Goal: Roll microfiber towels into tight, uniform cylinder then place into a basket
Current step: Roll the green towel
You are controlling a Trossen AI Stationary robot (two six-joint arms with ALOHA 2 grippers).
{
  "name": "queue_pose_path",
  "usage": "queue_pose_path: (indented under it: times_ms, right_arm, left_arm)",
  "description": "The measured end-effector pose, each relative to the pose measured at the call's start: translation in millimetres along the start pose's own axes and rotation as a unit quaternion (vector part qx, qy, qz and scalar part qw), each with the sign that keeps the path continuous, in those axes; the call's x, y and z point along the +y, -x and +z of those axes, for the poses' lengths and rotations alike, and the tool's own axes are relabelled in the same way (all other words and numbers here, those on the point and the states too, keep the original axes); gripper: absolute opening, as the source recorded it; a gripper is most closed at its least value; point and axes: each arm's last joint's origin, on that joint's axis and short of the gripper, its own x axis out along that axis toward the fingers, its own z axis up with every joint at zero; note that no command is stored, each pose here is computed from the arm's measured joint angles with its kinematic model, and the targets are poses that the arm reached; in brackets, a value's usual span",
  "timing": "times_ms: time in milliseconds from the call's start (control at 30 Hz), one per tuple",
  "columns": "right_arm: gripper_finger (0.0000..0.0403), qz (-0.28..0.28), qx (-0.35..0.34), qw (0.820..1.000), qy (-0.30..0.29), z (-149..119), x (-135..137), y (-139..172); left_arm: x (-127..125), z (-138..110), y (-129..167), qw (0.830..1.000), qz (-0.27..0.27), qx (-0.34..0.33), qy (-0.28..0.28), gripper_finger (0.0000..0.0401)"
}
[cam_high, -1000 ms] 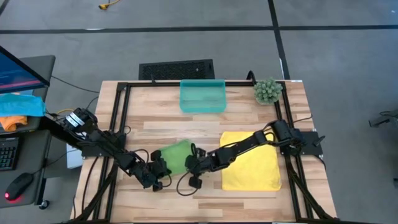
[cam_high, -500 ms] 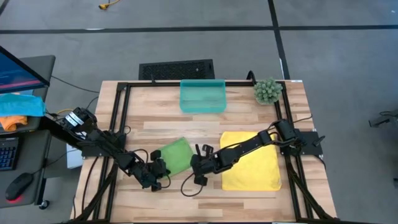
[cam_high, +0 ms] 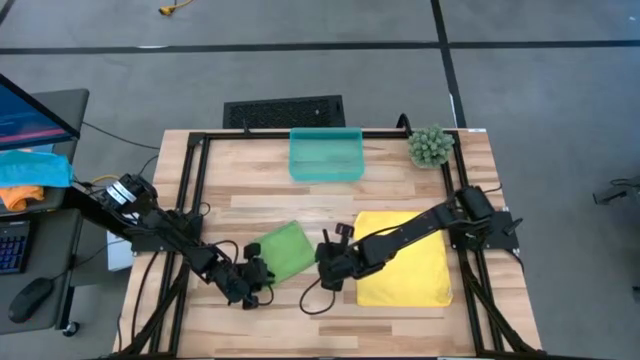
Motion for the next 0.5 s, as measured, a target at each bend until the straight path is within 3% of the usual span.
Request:
queue_pose_path:
  times_ms: [267,500]
  right_arm:
    - [0.0015,-0.063,0.002,0.998,0.022,-1.3,-13.0,24.2]
    - [0.0013,-0.117,0.007,0.992,0.041,-2.4,-27.3,42.1]
  left_arm:
    - [5.4,3.2,-2.5,1.000,0.022,-0.009,0.000,0.0198]
    - [0.9,8.5,-2.1,1.000,0.011,-0.010,-0.008,0.0216]
